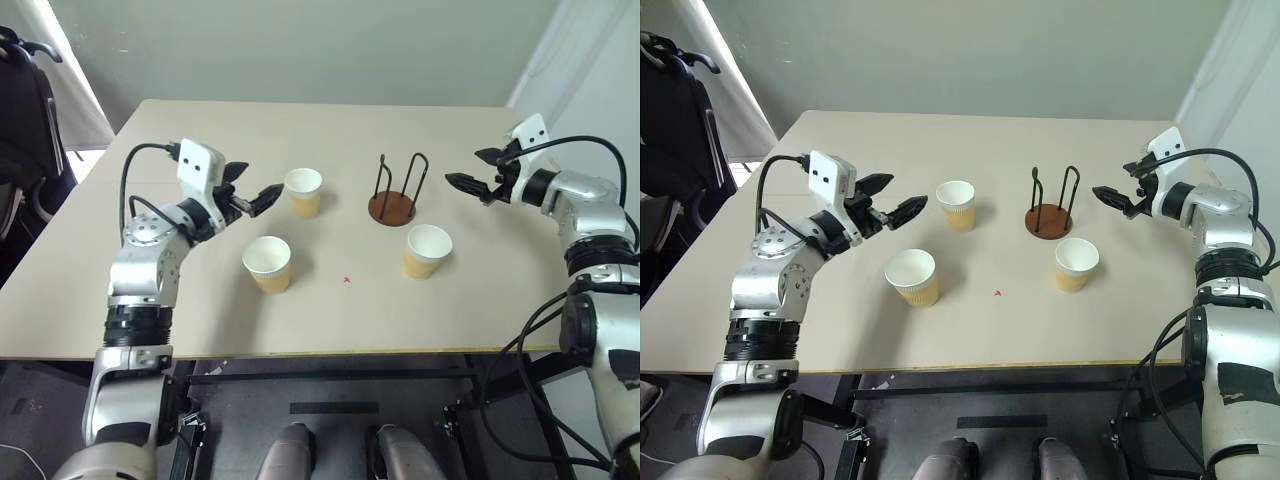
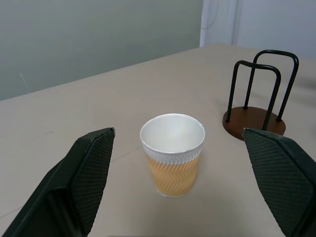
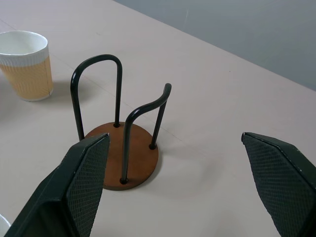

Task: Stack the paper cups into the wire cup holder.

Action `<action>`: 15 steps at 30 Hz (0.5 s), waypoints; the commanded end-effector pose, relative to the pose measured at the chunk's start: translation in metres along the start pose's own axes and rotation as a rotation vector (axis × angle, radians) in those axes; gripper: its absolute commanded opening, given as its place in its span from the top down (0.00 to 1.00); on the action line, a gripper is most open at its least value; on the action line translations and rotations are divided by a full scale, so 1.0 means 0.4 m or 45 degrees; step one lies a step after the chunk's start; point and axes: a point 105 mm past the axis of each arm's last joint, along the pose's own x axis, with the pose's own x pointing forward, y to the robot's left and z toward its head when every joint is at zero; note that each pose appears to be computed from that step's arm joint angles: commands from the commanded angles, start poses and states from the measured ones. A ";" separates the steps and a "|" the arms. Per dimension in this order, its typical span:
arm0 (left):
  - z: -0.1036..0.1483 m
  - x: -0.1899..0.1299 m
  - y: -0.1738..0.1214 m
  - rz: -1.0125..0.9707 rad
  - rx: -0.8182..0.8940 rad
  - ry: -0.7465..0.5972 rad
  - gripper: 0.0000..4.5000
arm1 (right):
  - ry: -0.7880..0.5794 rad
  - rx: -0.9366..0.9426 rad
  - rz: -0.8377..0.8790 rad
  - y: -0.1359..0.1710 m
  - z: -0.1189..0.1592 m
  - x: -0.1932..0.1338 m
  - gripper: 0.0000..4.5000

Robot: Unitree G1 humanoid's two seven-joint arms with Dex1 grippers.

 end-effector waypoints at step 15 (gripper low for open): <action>0.035 0.003 -0.010 -0.015 0.044 -0.056 0.01 | 0.003 -0.036 -0.053 -0.023 0.008 -0.017 0.03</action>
